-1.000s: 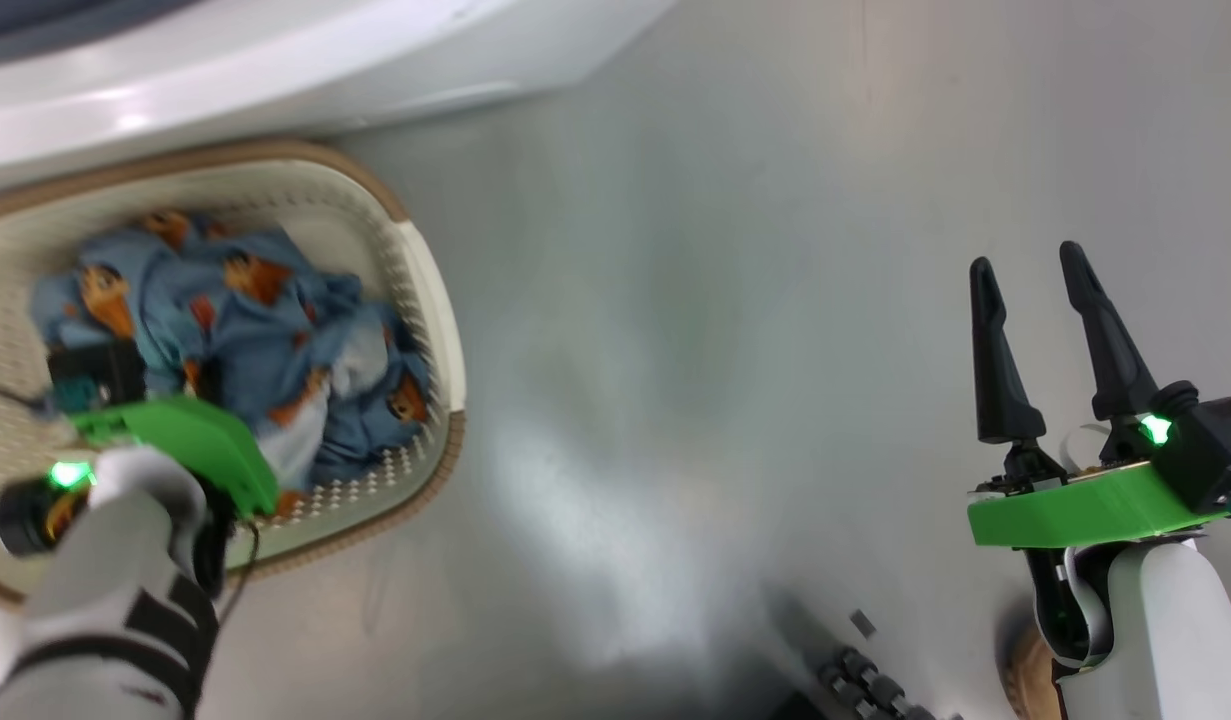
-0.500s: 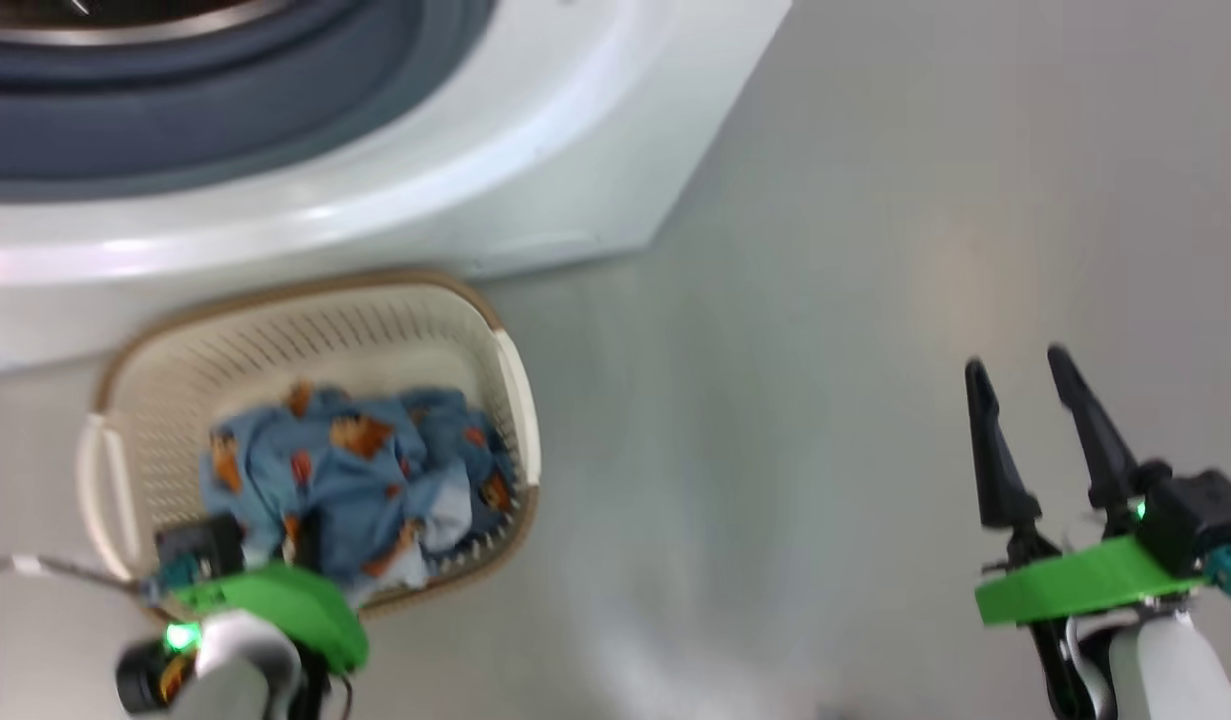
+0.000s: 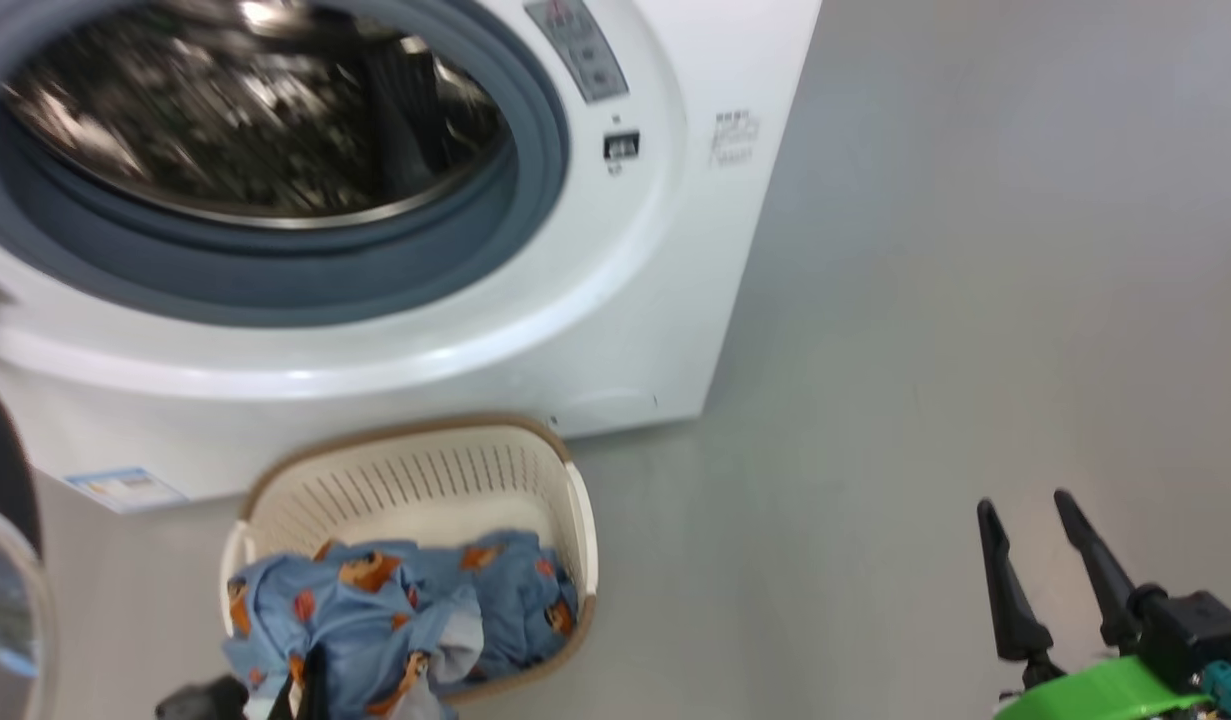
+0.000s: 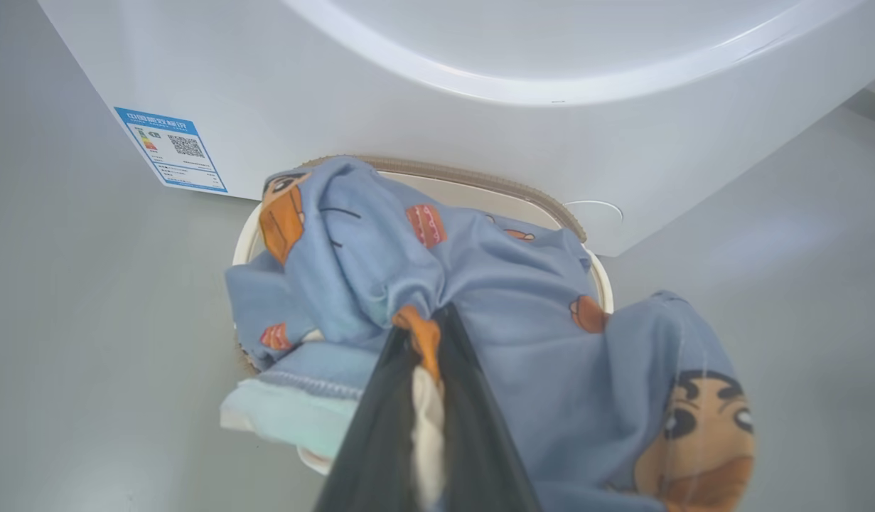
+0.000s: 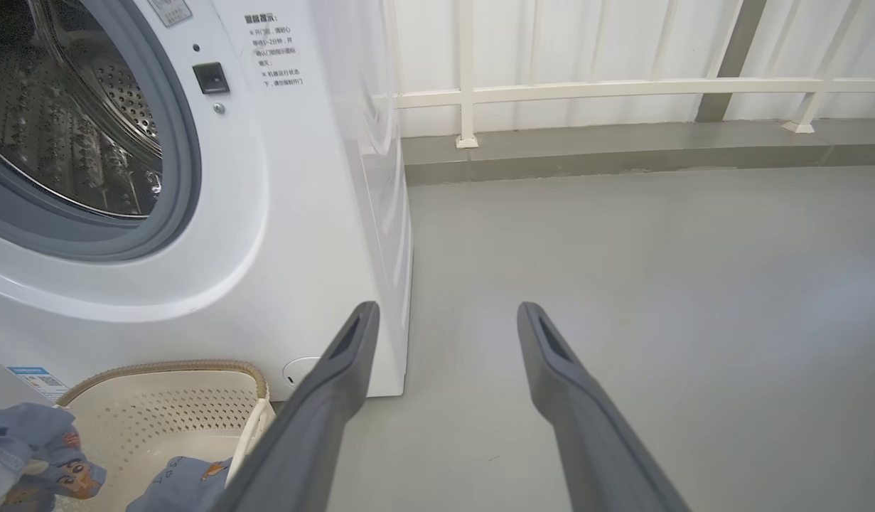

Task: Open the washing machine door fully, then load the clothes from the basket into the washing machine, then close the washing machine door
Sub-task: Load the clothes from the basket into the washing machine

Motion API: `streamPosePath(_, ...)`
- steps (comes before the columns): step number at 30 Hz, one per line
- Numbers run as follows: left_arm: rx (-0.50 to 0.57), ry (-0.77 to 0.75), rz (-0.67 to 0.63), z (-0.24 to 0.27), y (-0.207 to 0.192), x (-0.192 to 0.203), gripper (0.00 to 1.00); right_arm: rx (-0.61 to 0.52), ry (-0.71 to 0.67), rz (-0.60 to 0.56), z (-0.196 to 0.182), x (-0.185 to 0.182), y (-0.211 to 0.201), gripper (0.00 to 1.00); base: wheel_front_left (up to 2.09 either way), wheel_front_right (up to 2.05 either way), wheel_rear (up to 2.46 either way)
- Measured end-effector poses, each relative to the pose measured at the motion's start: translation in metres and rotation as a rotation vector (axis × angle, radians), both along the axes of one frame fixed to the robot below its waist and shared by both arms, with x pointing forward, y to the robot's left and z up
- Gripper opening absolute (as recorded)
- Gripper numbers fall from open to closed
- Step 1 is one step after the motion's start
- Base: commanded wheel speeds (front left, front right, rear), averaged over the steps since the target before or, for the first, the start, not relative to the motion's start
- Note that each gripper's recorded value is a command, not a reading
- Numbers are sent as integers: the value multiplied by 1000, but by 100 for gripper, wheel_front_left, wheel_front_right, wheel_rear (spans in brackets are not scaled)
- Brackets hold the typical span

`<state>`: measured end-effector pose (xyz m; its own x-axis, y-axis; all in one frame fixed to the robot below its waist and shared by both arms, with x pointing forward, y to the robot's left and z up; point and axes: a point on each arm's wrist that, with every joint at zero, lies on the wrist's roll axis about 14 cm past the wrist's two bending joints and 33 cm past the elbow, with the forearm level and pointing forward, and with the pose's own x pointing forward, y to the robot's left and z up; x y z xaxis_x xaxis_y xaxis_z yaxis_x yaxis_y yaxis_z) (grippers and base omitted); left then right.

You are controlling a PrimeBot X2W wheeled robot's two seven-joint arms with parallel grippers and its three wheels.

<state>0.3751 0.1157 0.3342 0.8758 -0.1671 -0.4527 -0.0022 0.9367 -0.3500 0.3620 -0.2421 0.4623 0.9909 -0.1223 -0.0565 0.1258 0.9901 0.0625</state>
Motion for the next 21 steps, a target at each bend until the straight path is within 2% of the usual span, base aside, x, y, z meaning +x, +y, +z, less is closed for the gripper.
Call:
streamPosePath(12, 52, -244, 70, 77, 26, -34, 0, 5, -73, 31, 24, -37, 9, 100, 0, 0, 0)
streamPosePath(21, 100, -419, 115, 129, 40, -55, 0, -2, -131, 68, 40, -43, 18, 100, 0, 0, 0)
